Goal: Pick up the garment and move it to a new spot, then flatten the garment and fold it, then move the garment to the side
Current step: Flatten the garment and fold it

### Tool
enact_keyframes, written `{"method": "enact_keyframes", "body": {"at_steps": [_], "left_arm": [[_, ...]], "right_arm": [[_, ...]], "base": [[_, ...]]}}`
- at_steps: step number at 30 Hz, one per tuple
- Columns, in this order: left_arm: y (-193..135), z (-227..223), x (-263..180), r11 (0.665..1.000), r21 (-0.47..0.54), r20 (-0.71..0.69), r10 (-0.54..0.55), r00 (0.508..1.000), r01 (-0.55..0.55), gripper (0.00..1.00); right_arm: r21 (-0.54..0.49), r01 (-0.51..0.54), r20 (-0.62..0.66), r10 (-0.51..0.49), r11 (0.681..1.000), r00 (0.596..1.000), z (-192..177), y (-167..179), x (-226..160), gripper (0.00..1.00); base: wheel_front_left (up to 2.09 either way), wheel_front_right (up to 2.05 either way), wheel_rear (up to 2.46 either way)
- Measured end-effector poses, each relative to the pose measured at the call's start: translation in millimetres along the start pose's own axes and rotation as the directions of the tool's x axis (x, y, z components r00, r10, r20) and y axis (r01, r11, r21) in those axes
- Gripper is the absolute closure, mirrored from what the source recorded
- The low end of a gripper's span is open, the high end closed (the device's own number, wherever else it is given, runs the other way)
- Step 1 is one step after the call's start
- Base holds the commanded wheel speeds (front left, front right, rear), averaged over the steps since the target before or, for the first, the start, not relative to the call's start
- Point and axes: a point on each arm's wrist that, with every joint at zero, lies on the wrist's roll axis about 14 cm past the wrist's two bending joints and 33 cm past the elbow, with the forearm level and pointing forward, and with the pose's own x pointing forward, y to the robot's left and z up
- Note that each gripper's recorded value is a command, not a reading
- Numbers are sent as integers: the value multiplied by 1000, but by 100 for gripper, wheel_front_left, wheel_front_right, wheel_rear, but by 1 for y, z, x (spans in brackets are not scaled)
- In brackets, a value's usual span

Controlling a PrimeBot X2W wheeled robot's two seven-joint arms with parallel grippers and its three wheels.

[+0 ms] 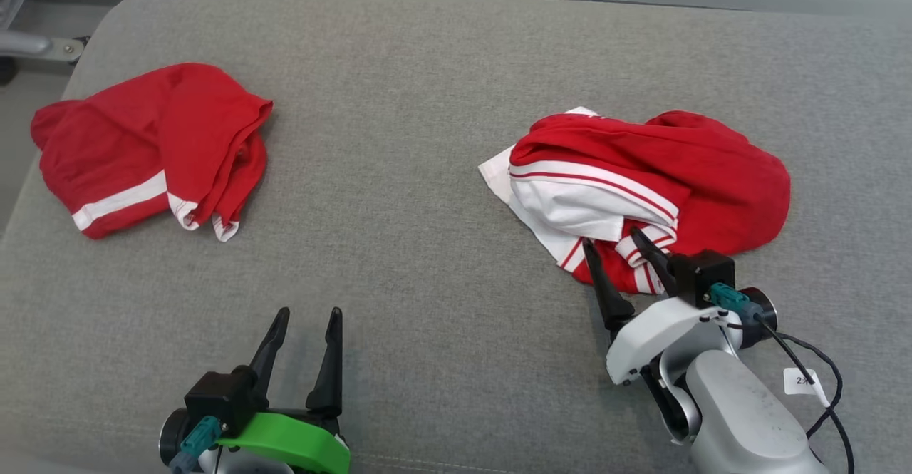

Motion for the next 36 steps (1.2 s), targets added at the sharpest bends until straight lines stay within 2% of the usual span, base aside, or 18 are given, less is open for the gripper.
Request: {"method": "enact_keyframes", "body": {"at_steps": [7,9,10,11,17,21,25,29,32,36], "left_arm": [[13,-8,-5,999,-4,-27,47,999,-47,0],[15,-9,-5,999,-2,-31,52,998,-52,0],[15,-9,-4,999,-2,-33,52,998,-53,0],[15,-10,-4,999,-1,-34,53,998,-53,0],[12,-8,-2,999,-2,-29,45,999,-45,0],[12,-7,-3,999,-4,-27,42,999,-42,0],[7,-10,-7,1000,-4,-31,29,999,-29,0],[-1,-7,-7,1000,-5,-19,2,1000,-2,0],[-6,-5,-9,1000,-7,-13,-15,1000,15,0],[-13,-3,-12,999,-9,-4,-36,999,36,0]], "right_arm": [[35,-28,-42,30,999,999,-17,9,20,0],[44,-30,-43,32,999,999,-18,9,24,35],[46,-31,-44,33,998,998,-18,10,26,84],[49,-29,-42,31,998,999,-18,9,28,100],[53,-39,13,39,998,999,-1,12,33,100],[74,-91,139,80,993,987,42,27,36,100],[46,-161,347,135,986,928,122,45,39,100],[6,-186,492,160,982,856,187,52,31,100],[-33,-169,573,157,985,805,228,47,22,100],[-56,-70,642,90,996,761,265,13,2,100]], "base": [[0,0,0],[0,0,0],[0,0,0],[0,0,0],[0,0,0],[0,0,0],[0,0,0],[0,0,0],[0,0,0],[0,0,0]]}}
